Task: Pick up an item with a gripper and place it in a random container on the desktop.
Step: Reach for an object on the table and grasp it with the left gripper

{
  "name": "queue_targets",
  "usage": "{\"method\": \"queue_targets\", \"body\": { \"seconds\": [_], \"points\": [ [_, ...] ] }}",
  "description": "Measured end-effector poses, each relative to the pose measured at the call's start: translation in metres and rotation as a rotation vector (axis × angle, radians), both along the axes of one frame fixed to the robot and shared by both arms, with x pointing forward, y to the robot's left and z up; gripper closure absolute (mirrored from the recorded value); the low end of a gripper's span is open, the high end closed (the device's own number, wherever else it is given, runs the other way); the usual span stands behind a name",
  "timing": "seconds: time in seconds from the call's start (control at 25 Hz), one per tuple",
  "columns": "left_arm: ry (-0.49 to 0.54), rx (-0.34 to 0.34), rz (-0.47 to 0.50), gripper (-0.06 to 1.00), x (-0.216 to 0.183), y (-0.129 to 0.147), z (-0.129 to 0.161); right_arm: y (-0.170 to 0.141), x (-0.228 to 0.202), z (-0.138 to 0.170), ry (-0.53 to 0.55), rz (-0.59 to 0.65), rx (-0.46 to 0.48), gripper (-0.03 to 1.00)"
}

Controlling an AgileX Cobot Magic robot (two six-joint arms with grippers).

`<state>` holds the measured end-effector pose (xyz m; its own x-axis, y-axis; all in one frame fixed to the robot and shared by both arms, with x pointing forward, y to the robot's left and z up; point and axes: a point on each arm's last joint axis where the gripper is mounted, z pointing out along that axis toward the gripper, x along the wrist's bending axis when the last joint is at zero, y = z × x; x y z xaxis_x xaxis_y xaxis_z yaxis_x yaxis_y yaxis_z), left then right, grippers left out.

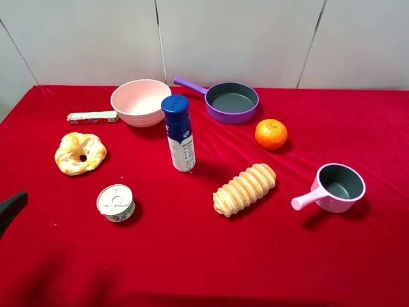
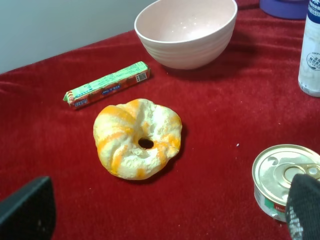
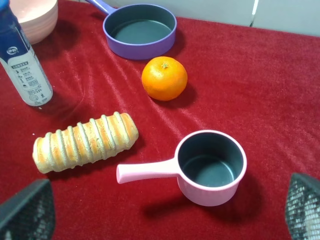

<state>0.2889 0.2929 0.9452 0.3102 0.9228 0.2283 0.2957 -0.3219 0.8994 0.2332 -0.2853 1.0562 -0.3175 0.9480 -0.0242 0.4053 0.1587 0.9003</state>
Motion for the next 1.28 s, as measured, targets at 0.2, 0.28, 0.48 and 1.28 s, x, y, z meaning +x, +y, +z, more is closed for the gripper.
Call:
{"method": "queue_targets", "body": {
  "seconds": [0.2,0.28,0.48,1.28],
  "points": [
    [0.0,0.0,0.0,0.04,0.0,0.0,0.0,0.0,0.0,0.0,0.0,0.0,0.0,0.28],
    [0.0,0.0,0.0,0.04,0.0,0.0,0.0,0.0,0.0,0.0,0.0,0.0,0.0,0.28],
    [0.0,0.0,0.0,0.04,0.0,0.0,0.0,0.0,0.0,0.0,0.0,0.0,0.0,0.28],
    [0.055,-0.081,0.036,0.04,-0.005,0.001,0.023,0.0,0.0,0.0,0.0,0.0,0.0,0.28]
  ]
}}
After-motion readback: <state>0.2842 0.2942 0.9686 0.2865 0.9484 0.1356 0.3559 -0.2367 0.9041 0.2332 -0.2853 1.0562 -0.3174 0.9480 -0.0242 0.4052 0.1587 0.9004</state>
